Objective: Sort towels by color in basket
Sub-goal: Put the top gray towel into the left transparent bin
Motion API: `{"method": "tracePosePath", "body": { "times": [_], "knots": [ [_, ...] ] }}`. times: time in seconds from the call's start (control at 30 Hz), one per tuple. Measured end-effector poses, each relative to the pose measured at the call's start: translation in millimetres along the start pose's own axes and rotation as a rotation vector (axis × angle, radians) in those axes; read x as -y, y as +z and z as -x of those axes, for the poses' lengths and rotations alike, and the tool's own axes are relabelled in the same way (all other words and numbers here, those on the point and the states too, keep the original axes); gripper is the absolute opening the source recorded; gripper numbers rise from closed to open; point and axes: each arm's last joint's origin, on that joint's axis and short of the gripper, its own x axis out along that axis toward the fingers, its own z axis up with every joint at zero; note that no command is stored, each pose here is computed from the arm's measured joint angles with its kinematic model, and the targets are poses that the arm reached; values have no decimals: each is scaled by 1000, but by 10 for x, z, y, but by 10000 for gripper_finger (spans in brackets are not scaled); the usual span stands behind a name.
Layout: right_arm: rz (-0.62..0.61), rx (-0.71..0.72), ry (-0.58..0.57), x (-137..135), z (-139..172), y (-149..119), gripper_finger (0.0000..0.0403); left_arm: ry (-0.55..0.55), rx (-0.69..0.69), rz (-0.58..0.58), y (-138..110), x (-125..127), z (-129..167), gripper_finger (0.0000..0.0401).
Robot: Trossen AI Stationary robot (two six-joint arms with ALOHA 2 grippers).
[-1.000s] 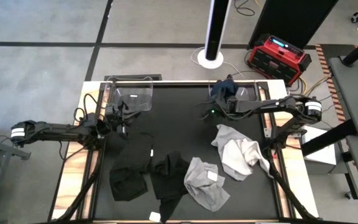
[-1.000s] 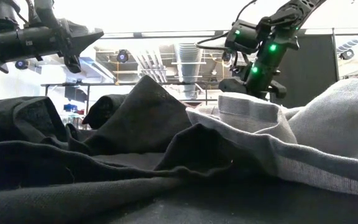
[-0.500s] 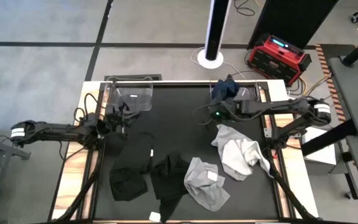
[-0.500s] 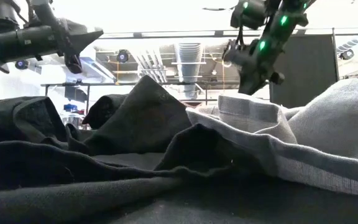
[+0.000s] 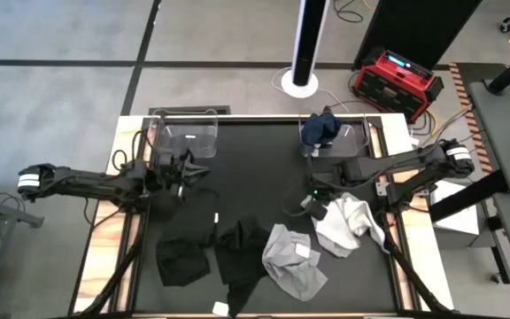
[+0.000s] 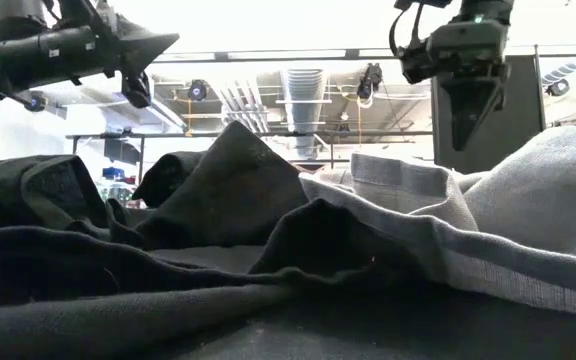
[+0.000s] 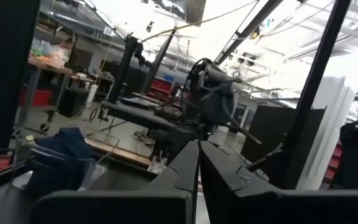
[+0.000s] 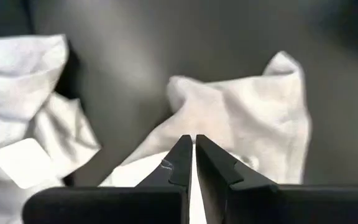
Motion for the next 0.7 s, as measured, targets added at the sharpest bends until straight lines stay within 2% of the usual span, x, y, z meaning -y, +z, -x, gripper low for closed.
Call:
{"method": "tracePosePath", "body": {
  "times": [0.17,0.47,0.57,0.7],
  "knots": [
    [17,-24,-13,-69,-84,-24,59,7,-19,2,-9,-7,-80,0],
    [-12,-40,-54,-171,-492,68,203,11,-29,26,-6,-8,-147,0],
    [-34,-62,-134,-171,-659,71,229,1,-4,14,27,4,-140,0],
    [-50,-79,-225,-166,-843,75,242,-7,18,5,63,18,-127,0]
  ]
}}
